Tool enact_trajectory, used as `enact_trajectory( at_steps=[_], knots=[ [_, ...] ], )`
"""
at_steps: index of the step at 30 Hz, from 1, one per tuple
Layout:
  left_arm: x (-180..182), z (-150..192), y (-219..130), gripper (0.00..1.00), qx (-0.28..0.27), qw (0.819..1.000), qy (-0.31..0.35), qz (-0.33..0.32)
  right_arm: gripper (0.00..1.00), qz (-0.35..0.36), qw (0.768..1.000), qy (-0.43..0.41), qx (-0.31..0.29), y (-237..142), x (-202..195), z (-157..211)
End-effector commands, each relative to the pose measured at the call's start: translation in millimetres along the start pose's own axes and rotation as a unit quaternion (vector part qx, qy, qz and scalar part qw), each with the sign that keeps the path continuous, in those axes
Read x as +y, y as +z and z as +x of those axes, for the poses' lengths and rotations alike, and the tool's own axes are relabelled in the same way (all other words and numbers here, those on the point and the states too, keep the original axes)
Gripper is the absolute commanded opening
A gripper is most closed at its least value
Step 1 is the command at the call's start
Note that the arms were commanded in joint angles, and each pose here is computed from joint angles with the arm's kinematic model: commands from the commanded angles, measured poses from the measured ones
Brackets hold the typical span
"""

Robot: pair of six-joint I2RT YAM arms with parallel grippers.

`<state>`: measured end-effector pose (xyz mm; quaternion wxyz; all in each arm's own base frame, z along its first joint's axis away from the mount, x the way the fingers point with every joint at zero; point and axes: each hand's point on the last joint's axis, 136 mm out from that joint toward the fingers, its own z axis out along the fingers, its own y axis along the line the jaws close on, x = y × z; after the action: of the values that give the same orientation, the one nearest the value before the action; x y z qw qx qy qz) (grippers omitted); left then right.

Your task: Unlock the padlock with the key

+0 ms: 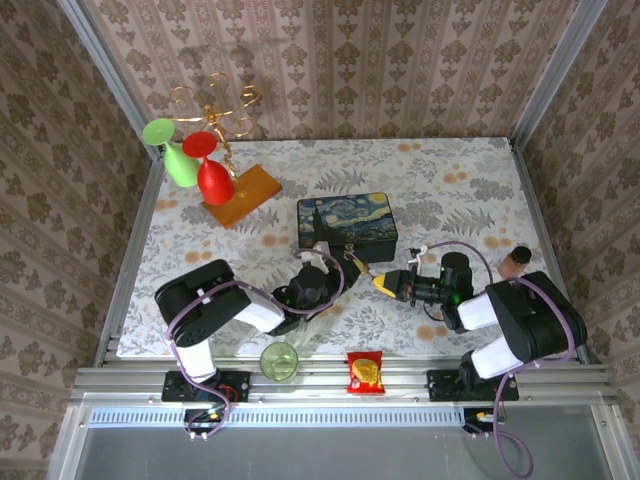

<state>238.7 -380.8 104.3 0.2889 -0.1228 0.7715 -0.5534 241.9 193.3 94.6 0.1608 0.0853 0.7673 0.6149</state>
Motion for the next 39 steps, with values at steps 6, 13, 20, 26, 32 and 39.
enact_trajectory(
  at_steps=[6,13,20,26,32,39],
  knots=[
    [-25.9,-6.0,2.8,0.00,-0.007,0.998,-0.021,0.050,0.00,0.001,1.000,-0.024,0.011,2.0,4.6,-5.6],
    [-33.0,-8.0,2.9,0.00,-0.008,0.998,-0.032,0.062,0.00,0.002,1.000,-0.022,0.006,2.6,-2.1,-6.1],
    [-30.7,-8.0,5.4,0.00,-0.009,0.997,-0.038,0.061,0.00,0.007,1.000,-0.025,0.006,-1.1,-4.1,-0.4],
    [-25.7,-7.3,5.3,0.00,-0.009,0.998,-0.041,0.055,0.00,0.013,0.999,-0.031,0.005,-3.4,-2.5,1.0],
    [-32.2,-6.9,7.3,0.00,-0.007,0.998,-0.038,0.059,0.00,0.026,0.999,-0.027,0.012,-5.3,-7.9,6.0],
    [-32.0,-9.1,8.0,0.00,-0.009,0.997,-0.044,0.061,0.00,0.034,0.999,-0.025,0.012,-5.7,-11.6,6.8]
  ],
)
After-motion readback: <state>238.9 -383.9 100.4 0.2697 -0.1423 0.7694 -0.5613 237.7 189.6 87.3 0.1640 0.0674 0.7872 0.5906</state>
